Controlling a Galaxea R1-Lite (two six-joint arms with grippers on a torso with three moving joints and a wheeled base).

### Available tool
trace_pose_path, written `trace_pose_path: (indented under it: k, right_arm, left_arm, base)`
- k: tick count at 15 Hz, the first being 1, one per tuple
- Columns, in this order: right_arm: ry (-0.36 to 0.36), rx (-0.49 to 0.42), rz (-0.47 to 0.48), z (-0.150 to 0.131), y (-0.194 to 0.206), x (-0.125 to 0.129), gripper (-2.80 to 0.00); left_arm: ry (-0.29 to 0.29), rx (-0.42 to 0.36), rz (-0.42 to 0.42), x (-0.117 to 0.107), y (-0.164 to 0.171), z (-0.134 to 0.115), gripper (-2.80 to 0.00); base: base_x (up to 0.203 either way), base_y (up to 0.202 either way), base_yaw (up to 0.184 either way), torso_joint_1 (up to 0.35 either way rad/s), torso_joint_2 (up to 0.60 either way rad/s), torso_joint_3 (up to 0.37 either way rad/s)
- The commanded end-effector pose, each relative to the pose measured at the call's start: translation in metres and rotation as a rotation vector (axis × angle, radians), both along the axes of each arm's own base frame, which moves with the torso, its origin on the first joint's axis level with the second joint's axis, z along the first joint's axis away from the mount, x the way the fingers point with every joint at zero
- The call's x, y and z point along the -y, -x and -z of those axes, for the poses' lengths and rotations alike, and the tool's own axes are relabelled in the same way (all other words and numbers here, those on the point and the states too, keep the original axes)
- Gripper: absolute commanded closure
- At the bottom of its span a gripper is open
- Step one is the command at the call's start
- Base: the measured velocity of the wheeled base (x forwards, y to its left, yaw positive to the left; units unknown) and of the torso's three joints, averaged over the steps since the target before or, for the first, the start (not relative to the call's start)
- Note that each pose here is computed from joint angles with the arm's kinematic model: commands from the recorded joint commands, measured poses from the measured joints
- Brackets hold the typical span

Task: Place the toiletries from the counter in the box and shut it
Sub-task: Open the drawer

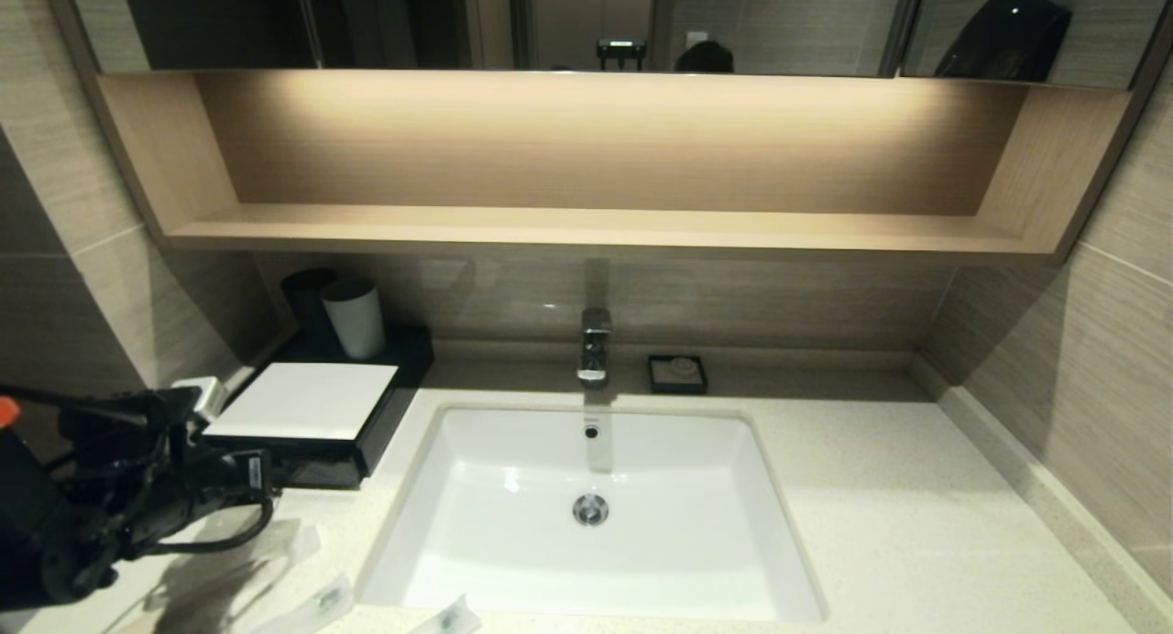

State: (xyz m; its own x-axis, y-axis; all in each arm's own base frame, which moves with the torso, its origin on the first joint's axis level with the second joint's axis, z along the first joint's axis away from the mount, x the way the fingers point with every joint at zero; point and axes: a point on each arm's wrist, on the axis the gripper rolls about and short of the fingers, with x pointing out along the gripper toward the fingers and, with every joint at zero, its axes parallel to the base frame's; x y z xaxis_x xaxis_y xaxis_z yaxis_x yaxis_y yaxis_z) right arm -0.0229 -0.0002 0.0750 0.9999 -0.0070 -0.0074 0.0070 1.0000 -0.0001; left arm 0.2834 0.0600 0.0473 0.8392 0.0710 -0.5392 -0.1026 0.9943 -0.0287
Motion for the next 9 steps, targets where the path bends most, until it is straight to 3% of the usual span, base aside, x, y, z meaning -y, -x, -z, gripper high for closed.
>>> trace_pose_path:
  k: [1,9]
  right_arm:
    - [0.0,0.0,0.001,0.0001,0.0,0.0,0.0]
    - [0.0,0.0,0.001,0.0001,0.0,0.0,0.0]
  left_arm:
    - [0.002,-0.009,0.0,-0.0004,-0.0014,0.0044,0.0]
    - [0.002,-0.008,0.001,-0.0016,-0.0067,0.0097,0.0]
  base:
    - [0.0,0.0,0.0,0.0,0.0,0.0]
    - [0.0,0.0,0.0,0.0,0.0,0.0]
